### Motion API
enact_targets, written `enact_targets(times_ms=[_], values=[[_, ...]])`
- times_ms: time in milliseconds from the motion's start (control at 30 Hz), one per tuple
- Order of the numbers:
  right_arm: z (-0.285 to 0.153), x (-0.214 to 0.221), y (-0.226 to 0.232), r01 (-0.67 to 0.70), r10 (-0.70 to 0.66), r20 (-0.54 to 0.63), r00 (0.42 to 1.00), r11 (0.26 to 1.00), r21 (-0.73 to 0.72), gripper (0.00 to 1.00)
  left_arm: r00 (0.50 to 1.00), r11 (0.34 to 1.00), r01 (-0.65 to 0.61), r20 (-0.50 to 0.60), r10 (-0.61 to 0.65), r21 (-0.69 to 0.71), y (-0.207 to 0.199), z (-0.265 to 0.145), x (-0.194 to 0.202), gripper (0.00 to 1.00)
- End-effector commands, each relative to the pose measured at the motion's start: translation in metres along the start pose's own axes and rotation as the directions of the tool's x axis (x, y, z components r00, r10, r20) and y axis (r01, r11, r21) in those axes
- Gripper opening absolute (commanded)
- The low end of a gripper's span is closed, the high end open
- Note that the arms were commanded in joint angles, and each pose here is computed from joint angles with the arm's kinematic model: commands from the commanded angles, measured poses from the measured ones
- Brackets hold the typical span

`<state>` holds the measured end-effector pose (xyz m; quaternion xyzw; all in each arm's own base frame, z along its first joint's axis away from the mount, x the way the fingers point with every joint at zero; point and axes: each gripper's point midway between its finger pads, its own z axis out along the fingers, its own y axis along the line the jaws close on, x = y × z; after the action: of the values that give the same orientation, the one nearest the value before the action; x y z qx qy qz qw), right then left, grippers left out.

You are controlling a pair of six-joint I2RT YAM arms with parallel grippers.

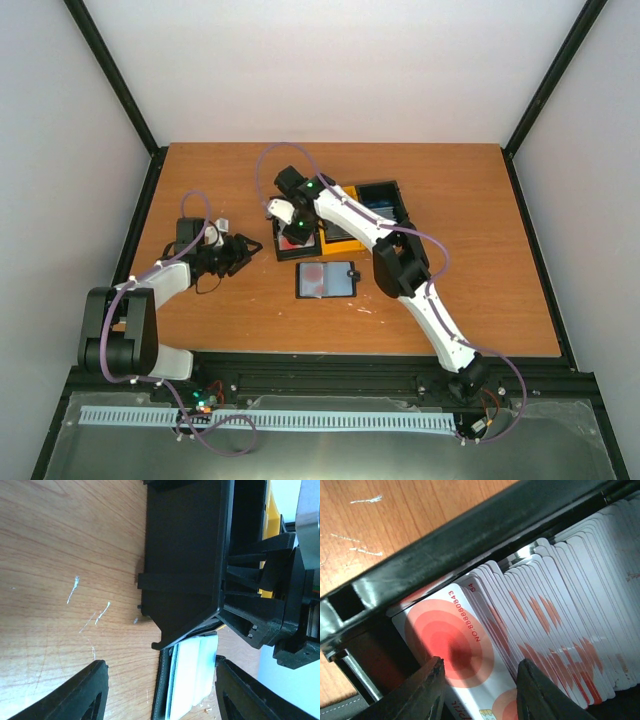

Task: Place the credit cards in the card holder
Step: Pick up the credit card from the storage box.

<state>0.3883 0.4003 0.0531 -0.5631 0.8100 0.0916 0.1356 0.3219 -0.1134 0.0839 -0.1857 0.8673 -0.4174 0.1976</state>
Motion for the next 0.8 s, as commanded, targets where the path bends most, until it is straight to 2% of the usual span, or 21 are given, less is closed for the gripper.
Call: enact_targets(times_ms=[0, 200, 367, 500, 767], values=[[-0.018, 0.009, 0.009, -0.021, 0.02, -0.025, 0.999, 1.0, -0.023, 0.4, 1.0, 1.0, -0.006, 0.01, 0.005, 0.016, -0.003, -0.001, -0.004, 0.6], [-0.02, 0.011, 0.011, -0.029, 0.028, -0.027, 0.999, 0.999, -0.028, 0.37, 1.0, 1.0, -0.004, 0.008, 0.004, 0.015, -0.002, 0.0, -0.003, 0.6], [-0.026, 0.006, 0.009, -0.02, 0.02, -0.003, 1.0, 1.0, -0.018, 0.2, 1.0, 1.0, -0.004, 0.008, 0.004, 0.013, -0.001, 0.0, -0.003, 0.6], [-0.032, 0.003, 0.011, -0.005, 0.005, 0.011, 1.0, 1.0, -0.026, 0.2, 1.0, 1.0, -0.003, 0.008, 0.003, 0.013, -0.001, 0.0, -0.003, 0.6], [-0.039, 0.005, 0.031, 0.043, -0.039, 0.029, 0.999, 0.99, -0.135, 0.19, 1.0, 1.0, -0.006, 0.01, 0.006, 0.014, -0.002, 0.0, -0.003, 0.6]])
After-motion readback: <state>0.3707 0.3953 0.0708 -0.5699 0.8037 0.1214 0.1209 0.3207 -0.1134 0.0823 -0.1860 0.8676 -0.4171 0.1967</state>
